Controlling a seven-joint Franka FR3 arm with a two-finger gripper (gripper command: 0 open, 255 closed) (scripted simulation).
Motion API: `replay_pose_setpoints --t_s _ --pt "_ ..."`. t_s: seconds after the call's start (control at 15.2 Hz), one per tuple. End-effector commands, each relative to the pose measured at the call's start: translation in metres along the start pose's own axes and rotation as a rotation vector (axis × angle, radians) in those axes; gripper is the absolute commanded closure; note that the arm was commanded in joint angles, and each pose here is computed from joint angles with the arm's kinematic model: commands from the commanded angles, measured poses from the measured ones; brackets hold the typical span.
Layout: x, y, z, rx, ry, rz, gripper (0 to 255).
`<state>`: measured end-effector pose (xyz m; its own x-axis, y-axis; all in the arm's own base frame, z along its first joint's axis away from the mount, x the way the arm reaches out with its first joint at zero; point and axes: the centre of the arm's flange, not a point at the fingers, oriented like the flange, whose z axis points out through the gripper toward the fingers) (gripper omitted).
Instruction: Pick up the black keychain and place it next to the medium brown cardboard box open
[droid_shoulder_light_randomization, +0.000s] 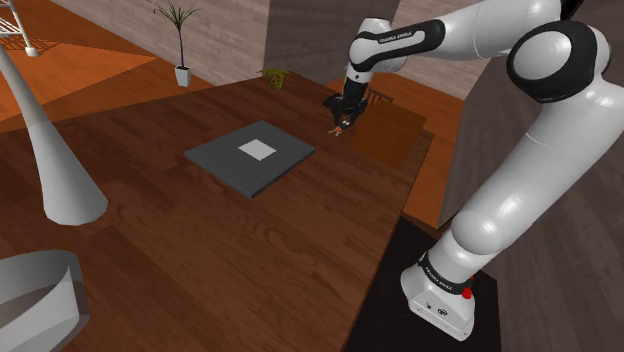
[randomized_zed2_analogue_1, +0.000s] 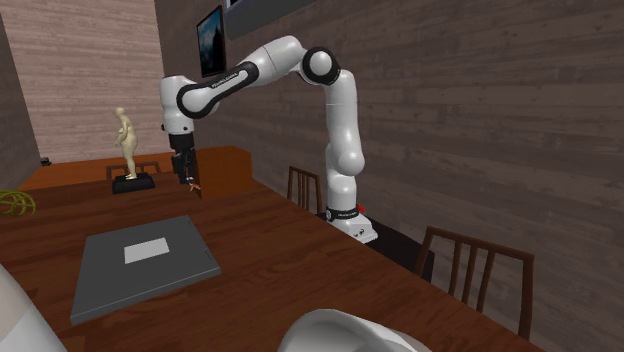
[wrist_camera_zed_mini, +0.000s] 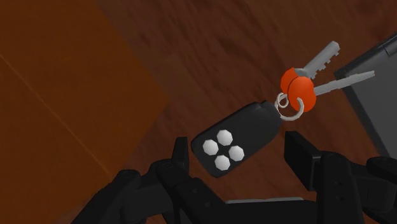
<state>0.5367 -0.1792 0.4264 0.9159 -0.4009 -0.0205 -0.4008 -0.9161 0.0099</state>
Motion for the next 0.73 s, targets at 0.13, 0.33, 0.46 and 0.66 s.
replay_pose_setpoints --t_s 0.13,0.33,0.46,0.66 --pt "0.000 0.000 0.023 0.000 -0.001 0.000 255" --pt "0.001 -0.001 0.038 0.000 -0.001 0.000 255" --pt "0.001 -0.001 0.049 0.000 -0.001 0.000 255" --pt "0.001 -0.001 0.065 0.000 -0.001 0.000 255"
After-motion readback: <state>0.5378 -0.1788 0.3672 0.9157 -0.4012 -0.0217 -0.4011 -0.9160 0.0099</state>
